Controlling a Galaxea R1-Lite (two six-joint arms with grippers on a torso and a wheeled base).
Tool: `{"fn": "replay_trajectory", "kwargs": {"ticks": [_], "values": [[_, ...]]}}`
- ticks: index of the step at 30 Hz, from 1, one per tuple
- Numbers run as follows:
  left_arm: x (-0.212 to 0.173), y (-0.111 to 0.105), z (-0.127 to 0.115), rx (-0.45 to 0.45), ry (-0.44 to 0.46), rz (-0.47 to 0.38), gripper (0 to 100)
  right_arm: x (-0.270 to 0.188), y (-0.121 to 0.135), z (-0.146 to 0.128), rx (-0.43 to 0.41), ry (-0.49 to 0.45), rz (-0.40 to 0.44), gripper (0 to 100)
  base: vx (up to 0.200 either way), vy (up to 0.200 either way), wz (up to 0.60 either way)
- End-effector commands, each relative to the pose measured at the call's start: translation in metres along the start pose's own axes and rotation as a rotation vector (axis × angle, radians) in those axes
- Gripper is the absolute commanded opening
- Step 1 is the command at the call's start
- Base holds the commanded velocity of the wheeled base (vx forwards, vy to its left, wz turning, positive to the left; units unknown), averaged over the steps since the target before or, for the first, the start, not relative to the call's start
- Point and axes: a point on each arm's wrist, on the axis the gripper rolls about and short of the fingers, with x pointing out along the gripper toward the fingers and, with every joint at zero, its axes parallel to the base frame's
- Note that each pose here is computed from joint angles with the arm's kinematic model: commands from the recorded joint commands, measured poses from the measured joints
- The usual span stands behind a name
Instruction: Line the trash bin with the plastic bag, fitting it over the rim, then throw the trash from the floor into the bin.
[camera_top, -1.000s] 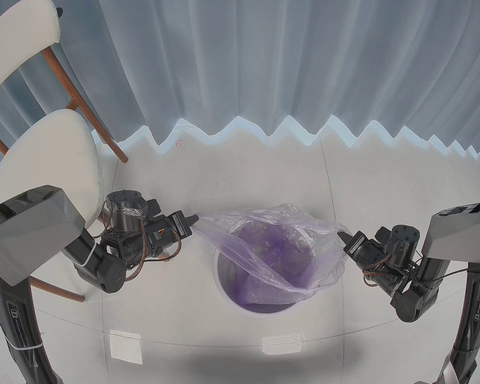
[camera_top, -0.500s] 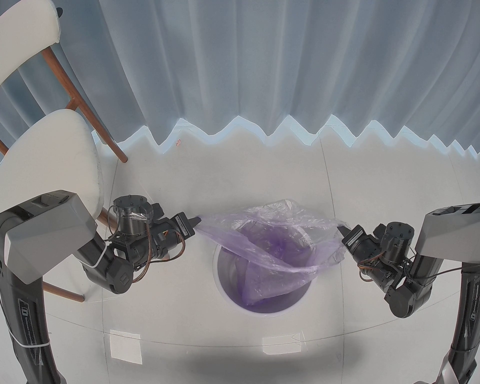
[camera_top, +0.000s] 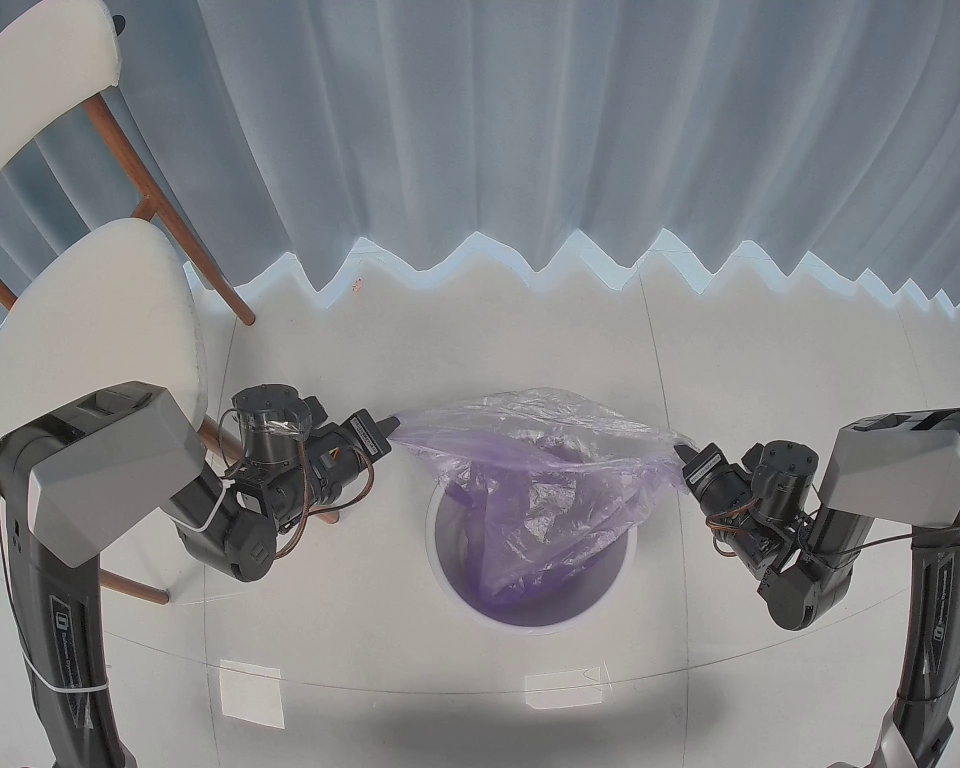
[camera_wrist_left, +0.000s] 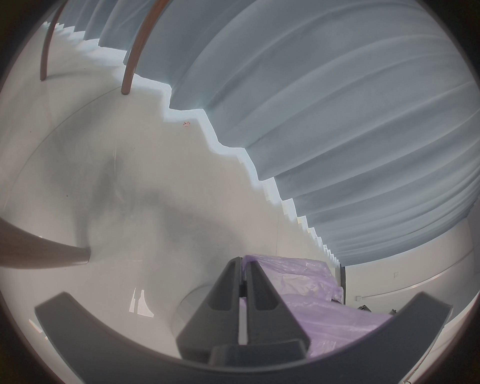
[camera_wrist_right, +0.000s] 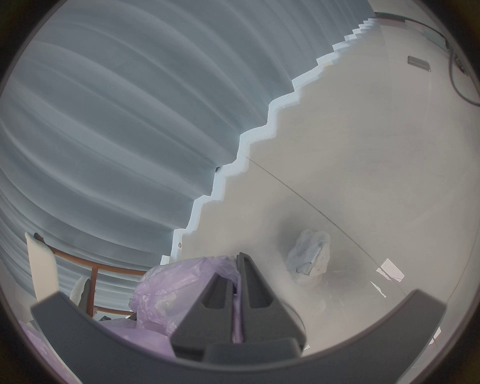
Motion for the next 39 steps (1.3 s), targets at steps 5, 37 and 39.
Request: {"fn": "replay_trajectory", "kwargs": {"ticks": [5, 37, 39], "values": [[0.004, 0.009, -0.009, -0.007, 0.027, 0.025, 0, 0.004, -0.008, -0.006, -0.004, 0.004, -0.012, 0, 0.0, 0.0, 0.0], [-0.011, 0.018, -0.036, 0.005, 0.196, 0.127, 0, -0.025, -0.021, -0.031, -0.02, 0.177, -0.068, 0, 0.0, 0.0, 0.0], [-0.014, 0.015, -0.035, 0.005, 0.202, 0.126, 0, -0.029, -0.021, -0.031, -0.019, 0.202, -0.06, 0, 0.0, 0.0, 0.0]]}}
